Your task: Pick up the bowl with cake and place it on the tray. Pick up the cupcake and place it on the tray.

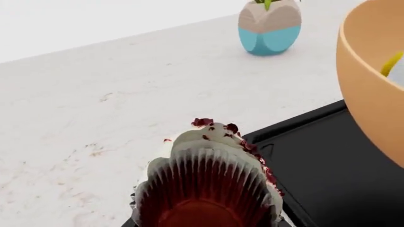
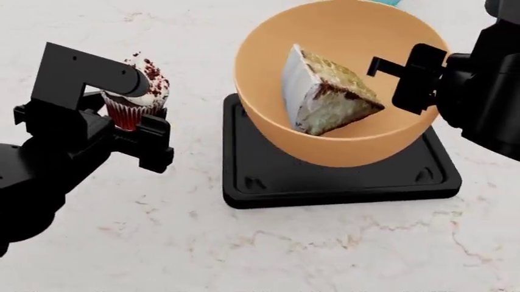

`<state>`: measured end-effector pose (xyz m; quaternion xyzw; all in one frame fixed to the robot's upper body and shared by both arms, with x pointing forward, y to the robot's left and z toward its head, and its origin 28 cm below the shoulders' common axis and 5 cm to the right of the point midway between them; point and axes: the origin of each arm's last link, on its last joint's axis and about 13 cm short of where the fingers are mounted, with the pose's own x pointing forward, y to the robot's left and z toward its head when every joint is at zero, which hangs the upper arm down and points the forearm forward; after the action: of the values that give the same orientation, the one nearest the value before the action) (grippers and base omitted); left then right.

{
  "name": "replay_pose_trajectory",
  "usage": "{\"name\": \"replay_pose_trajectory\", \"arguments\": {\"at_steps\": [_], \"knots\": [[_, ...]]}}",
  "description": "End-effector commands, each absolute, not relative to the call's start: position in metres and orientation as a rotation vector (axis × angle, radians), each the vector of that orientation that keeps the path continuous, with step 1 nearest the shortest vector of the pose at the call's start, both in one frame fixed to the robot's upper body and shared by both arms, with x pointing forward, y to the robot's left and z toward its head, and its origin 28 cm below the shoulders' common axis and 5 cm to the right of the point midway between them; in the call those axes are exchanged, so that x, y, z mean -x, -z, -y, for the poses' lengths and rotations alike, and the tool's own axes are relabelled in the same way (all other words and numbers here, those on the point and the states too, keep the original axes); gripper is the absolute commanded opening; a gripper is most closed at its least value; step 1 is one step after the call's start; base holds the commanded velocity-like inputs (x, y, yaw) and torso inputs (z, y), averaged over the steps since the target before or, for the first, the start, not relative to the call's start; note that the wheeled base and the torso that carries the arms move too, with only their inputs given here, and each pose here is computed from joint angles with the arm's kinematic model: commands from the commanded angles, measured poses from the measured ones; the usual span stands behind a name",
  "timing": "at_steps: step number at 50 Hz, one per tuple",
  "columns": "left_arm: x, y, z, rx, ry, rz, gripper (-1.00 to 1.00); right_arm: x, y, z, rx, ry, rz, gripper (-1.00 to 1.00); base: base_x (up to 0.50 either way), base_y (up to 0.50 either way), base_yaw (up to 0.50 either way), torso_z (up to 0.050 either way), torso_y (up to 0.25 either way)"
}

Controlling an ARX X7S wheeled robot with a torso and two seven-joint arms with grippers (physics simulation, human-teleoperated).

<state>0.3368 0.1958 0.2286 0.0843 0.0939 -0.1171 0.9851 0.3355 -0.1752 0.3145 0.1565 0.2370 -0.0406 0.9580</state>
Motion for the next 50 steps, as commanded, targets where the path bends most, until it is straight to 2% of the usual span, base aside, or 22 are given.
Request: {"name": "replay_pose_trajectory", "arguments": {"at_steps": [1,16,20,39,50], "knots": [[-0.337,-0.229,-0.195,-0.159,0.228,-0.183,-1.0,-0.341,-0.314,0.176,-0.335,0.066,-0.464,-1.0,-0.02,-0.5,0.0,0.0,0.0],[-0.336,-0.227,-0.194,-0.166,0.238,-0.192,-1.0,-0.332,-0.312,0.17,-0.324,0.047,-0.458,-1.0,-0.02,-0.5,0.0,0.001,0.001],[-0.336,-0.222,-0.193,-0.166,0.239,-0.195,-1.0,-0.335,-0.312,0.168,-0.315,0.038,-0.447,-1.0,0.0,0.07,0.0,0.0,0.0],[-0.337,-0.22,-0.192,-0.175,0.244,-0.204,-1.0,-0.349,-0.309,0.174,-0.336,0.063,-0.442,-1.0,0.0,0.0,0.46,0.0,0.001],[-0.335,-0.22,-0.19,-0.182,0.255,-0.2,-1.0,-0.345,-0.303,0.168,-0.356,0.03,-0.444,-1.0,0.12,-0.03,0.0,0.0,0.001]]}}
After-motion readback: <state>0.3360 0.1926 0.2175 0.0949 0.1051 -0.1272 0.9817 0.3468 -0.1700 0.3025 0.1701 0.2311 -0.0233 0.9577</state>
